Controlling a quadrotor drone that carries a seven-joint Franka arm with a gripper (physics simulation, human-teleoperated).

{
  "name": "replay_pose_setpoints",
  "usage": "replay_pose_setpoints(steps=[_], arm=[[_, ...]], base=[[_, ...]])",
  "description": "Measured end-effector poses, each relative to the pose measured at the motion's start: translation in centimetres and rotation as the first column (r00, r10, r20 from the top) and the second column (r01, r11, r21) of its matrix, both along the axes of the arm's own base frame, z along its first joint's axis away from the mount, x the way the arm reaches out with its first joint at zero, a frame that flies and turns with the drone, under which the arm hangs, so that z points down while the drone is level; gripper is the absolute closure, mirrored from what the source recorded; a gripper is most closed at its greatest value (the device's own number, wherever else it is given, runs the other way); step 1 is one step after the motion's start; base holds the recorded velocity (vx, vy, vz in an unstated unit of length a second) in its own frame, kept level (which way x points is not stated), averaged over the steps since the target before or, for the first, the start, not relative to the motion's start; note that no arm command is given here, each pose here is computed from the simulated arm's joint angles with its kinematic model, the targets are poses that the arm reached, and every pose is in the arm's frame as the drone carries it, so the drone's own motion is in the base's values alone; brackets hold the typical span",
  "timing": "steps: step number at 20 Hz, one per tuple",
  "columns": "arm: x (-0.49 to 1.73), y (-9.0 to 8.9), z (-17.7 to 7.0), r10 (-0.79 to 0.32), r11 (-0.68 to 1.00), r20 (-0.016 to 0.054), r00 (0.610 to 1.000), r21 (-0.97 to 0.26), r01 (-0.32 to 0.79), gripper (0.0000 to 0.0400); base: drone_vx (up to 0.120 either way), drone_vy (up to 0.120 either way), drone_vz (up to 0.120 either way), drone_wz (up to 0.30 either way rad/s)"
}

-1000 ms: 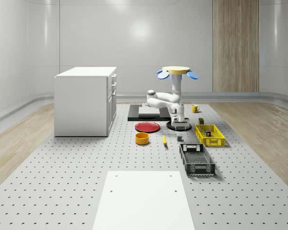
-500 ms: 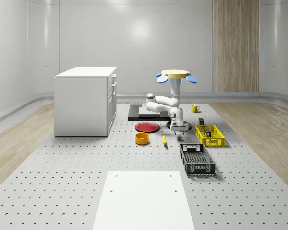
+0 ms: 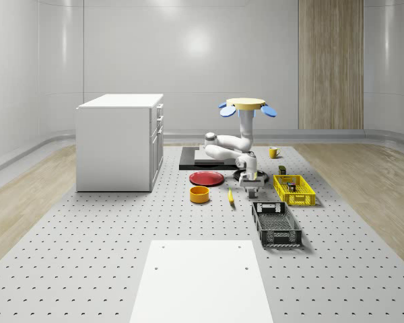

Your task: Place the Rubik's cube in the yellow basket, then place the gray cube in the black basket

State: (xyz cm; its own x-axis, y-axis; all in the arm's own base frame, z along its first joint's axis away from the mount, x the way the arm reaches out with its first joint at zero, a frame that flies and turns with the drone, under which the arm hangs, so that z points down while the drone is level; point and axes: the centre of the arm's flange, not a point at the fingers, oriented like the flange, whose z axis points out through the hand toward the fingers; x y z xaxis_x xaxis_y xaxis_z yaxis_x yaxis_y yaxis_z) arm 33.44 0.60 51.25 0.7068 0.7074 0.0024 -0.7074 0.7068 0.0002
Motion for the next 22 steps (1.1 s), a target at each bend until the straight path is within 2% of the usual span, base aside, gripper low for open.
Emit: replay_pose_setpoints(steps=[3, 7, 10, 13, 16, 22], arm=[[0.48, 0.0, 0.3, 0.000, 1.000, 0.0000, 1.000, 0.000, 0.000, 0.0000], [0.80, 0.0, 0.7, 0.000, 1.000, 0.0000, 1.000, 0.000, 0.000, 0.0000], [0.92, 0.0, 1.0, 0.000, 1.000, 0.0000, 1.000, 0.000, 0.000, 0.0000], [0.97, 0.0, 1.1, 0.000, 1.000, 0.0000, 1.000, 0.000, 0.000, 0.0073], [1.00, 0.0, 1.2, 0.000, 1.000, 0.0001, 1.000, 0.000, 0.000, 0.0114], [1.03, 0.0, 1.2, 0.000, 1.000, 0.0000, 1.000, 0.000, 0.000, 0.0141]], base=[[0.000, 0.000, 0.000, 0.000], [0.000, 0.000, 0.000, 0.000], [0.000, 0.000, 0.000, 0.000], [0.000, 0.000, 0.000, 0.000], [0.000, 0.000, 0.000, 0.000], [0.000, 0.000, 0.000, 0.000]])
